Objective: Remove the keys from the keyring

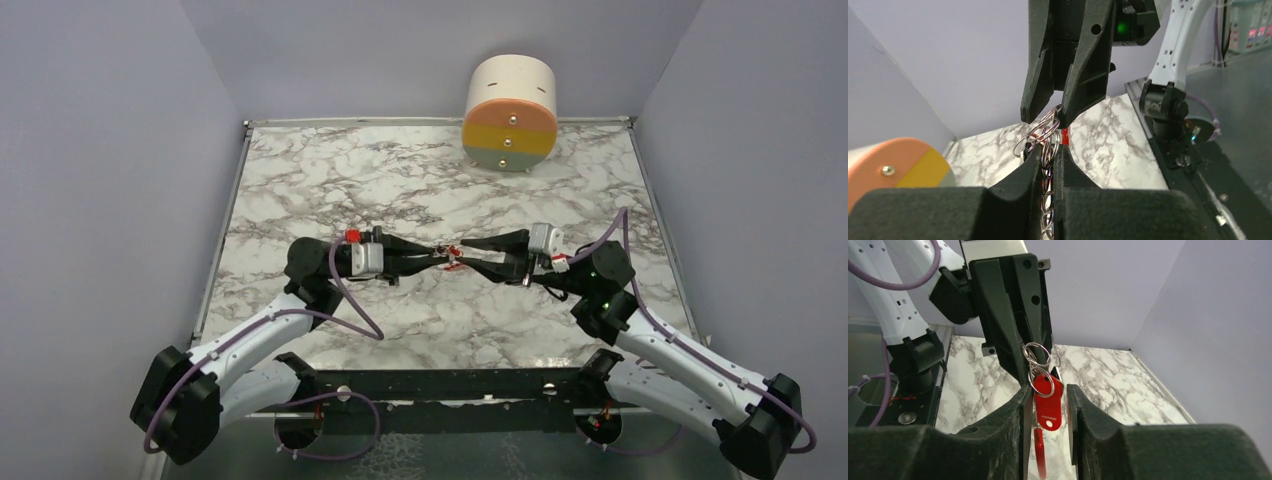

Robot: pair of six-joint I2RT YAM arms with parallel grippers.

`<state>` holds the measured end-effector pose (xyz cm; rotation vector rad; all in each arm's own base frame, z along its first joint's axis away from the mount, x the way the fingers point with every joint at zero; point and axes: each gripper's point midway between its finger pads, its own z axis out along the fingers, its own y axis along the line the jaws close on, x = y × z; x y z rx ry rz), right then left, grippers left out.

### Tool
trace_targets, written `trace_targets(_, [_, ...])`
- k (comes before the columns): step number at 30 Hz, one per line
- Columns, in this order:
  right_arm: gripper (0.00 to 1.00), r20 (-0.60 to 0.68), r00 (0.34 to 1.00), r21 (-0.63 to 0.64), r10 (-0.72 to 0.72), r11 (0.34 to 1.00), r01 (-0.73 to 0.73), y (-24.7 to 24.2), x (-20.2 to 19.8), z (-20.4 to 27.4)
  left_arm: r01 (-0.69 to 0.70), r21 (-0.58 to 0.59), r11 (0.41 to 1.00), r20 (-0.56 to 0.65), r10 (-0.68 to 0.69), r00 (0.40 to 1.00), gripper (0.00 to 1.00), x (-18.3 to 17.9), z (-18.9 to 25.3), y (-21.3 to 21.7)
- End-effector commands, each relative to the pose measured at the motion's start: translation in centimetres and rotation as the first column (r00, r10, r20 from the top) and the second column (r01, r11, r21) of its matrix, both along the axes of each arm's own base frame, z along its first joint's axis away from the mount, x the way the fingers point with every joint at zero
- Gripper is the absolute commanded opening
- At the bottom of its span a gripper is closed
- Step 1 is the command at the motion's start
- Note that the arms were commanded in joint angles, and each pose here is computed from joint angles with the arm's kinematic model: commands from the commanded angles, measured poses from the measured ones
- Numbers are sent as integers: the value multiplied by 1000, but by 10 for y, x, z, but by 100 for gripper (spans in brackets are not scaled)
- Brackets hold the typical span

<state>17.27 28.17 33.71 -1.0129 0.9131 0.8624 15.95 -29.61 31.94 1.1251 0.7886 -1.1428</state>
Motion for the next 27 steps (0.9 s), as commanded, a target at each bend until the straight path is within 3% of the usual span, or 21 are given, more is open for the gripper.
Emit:
trace_targets(1, [31,16,992,29,-124,992,123,-15,18,14,137,136,981,240,-167,956,0,-40,-18,10])
trace_targets(5, [31,1,979,45,-206,978,205,-24,29,25,278,211,937,284,-331,900,0,-68,-28,19])
trace_targets(9, [27,-22,984,23,-176,984,176,-20,26,27,407,246,879,312,-470,826,0,-92,-33,37])
trace_targets(15, [18,-15,967,156,-254,955,253,-49,17,54,433,267,861,351,-505,788,0,-102,-35,57])
trace_targets(17, [18,-29,964,149,-265,952,266,-49,19,55,436,267,859,368,-509,778,0,-106,-36,59])
trace_targets(23, [20,-117,991,11,-66,998,68,-11,9,33,433,265,861,379,-506,775,0,-105,-34,58])
trace_targets(27, [22,-183,978,-50,99,993,-110,6,-12,22,430,263,863,391,-503,771,0,-102,-34,57])
